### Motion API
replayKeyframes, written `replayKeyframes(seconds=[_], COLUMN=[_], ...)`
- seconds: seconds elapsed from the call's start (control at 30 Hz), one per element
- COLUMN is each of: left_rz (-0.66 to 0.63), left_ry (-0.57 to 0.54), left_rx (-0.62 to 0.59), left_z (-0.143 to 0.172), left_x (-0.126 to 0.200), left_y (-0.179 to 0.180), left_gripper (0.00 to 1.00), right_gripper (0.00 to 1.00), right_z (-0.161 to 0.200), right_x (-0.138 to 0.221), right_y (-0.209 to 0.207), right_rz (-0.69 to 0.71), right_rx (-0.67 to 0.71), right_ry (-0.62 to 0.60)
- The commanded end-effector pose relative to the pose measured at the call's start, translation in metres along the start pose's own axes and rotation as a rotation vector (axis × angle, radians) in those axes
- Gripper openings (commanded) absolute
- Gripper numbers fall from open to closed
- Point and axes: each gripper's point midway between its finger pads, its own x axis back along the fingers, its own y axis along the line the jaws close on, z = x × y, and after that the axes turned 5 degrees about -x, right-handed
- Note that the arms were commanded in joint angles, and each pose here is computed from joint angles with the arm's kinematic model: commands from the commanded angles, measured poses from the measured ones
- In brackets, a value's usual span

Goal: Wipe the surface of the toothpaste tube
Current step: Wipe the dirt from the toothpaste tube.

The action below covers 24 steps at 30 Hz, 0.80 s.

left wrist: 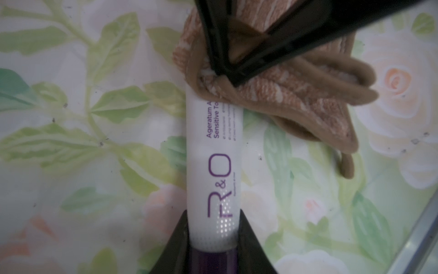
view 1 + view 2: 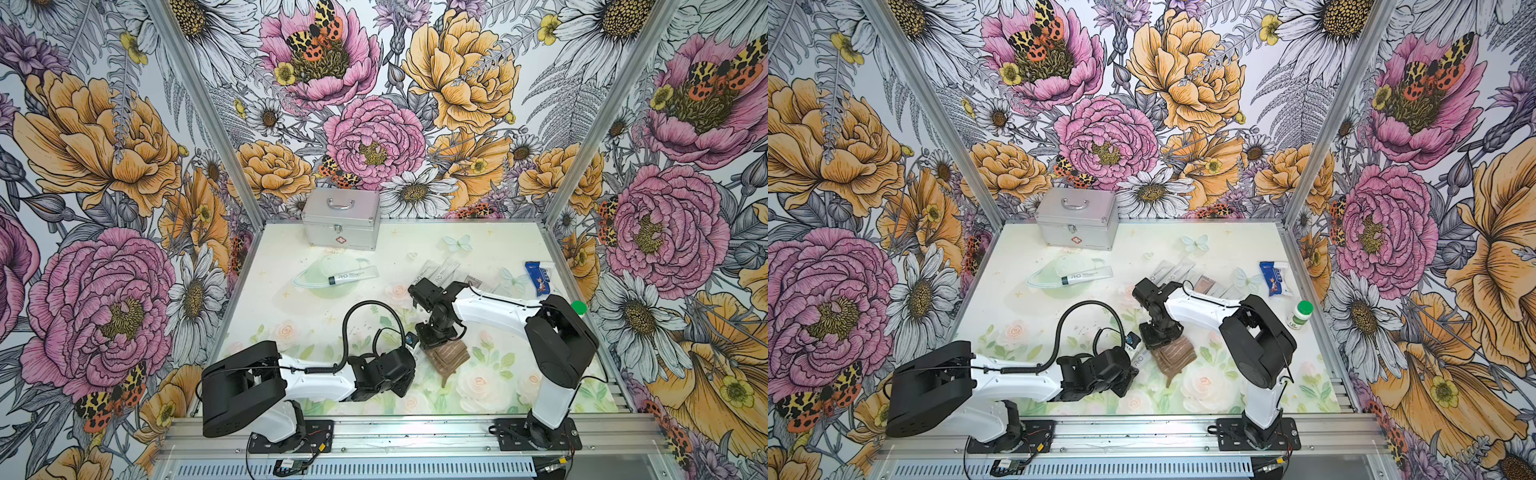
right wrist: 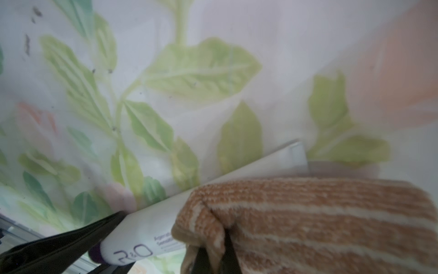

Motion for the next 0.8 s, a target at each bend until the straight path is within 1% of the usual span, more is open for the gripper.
replayKeyframes(seconds=[0.0, 0.07, 0.23, 0.3, 0.4, 0.5, 0.6, 0.77], left_rz=[-0.043, -0.045, -0.069, -0.097, -0.107, -0.129, -0.168, -0.194], left_ry=[0.004, 0.001, 0.008, 0.02, 0.025, 0.029, 0.024, 0.019], left_rx=[0.017, 0.03, 0.057, 0.063, 0.075, 0.084, 0.111, 0.167], left_z=[0.003, 0.002, 0.001, 0.003, 0.004, 0.005, 0.002, -0.004], left_x=[-0.001, 0.001, 0.007, 0.009, 0.011, 0.014, 0.019, 0.022], left_y=[0.015, 0.018, 0.028, 0.034, 0.037, 0.041, 0.05, 0.066], left_gripper=[0.25, 0.25, 0.25, 0.25, 0.25, 0.25, 0.26, 0.27], right_gripper=[0.0, 0.0, 0.0, 0.0, 0.0, 0.0, 0.0, 0.0], right_z=[0.027, 0.026, 0.013, 0.009, 0.005, 0.004, 0.004, 0.01], right_x=[-0.018, -0.024, -0.034, -0.033, -0.029, -0.022, -0.016, -0.009], right_y=[0.005, -0.01, -0.065, -0.087, -0.106, -0.106, -0.096, -0.075], right_rz=[-0.042, 0.001, 0.133, 0.176, 0.2, 0.184, 0.14, 0.106], right_rx=[-0.026, -0.039, -0.104, -0.13, -0.162, -0.167, -0.163, -0.131], right_ry=[0.104, 0.11, 0.108, 0.101, 0.09, 0.069, 0.056, 0.04])
